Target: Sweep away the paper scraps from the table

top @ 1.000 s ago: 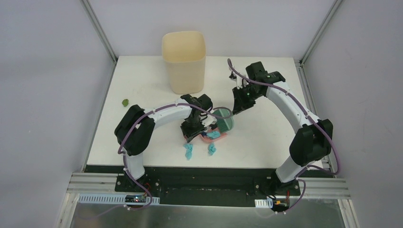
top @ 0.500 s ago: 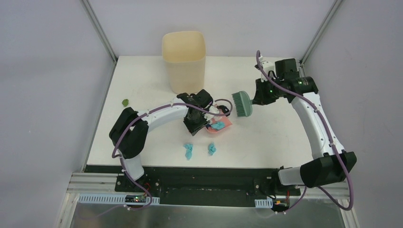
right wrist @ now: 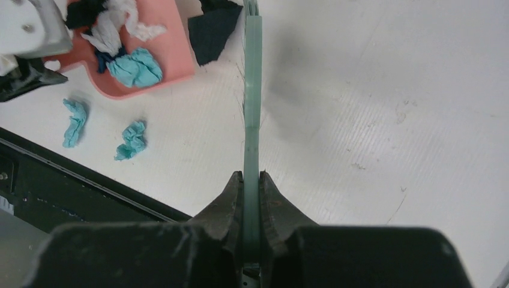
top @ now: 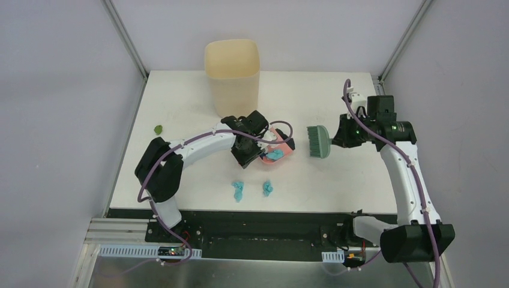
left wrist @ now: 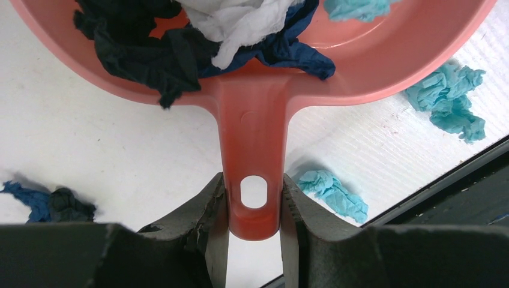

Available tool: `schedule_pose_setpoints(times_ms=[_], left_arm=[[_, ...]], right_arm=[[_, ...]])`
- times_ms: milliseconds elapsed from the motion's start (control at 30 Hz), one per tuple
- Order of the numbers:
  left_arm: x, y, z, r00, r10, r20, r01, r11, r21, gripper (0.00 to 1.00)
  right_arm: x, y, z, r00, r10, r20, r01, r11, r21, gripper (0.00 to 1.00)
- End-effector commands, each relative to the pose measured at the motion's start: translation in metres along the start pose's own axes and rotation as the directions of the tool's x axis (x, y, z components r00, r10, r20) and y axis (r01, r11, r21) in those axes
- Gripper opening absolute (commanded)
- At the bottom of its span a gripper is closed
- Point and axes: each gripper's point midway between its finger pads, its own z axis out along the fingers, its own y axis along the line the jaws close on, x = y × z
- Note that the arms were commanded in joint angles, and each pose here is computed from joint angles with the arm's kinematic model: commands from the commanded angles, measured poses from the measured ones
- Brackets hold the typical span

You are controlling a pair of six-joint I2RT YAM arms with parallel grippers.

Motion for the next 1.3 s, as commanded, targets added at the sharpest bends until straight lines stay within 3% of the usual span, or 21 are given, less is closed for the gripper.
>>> schedule_pose_setpoints(times_ms=[0, 300, 333, 433, 967, 1267], left_arm=[[-0.031, 0.014, -0.043, 0.988, -0.054, 0.146, 0.066, 0.995, -0.079, 0.00], [-0.043, 0.027, -0.085, 0.975, -0.101, 0.199, 0.135, 0.977, -0.163, 0.00], [-0.044, 0.029, -0.090, 0.973, -0.105, 0.207, 0.142, 0.975, -0.172, 0.00], [-0.047, 0.033, -0.108, 0.970, -0.118, 0.213, 0.160, 0.968, -0.195, 0.00], [-0.080, 0.070, -0.197, 0.922, -0.124, 0.366, 0.264, 0.894, -0.362, 0.00], [-0.090, 0.100, -0.231, 0.900, -0.130, 0.416, 0.321, 0.843, -0.431, 0.00]], right_arm=[[0.003, 0.000, 0.001, 0.994, 0.030, 0.103, -0.027, 0.999, -0.030, 0.00], [0.023, -0.005, 0.005, 0.952, 0.091, 0.294, -0.069, 0.994, -0.086, 0.00], [0.021, 0.008, 0.001, 0.939, 0.122, 0.321, -0.073, 0.984, -0.161, 0.00], [0.019, 0.013, -0.007, 0.925, 0.129, 0.359, -0.065, 0.980, -0.186, 0.00], [0.029, 0.011, 0.013, 0.949, 0.162, 0.269, -0.091, 0.962, -0.259, 0.00], [0.025, 0.053, -0.004, 0.943, 0.202, 0.265, -0.048, 0.869, -0.493, 0.00]])
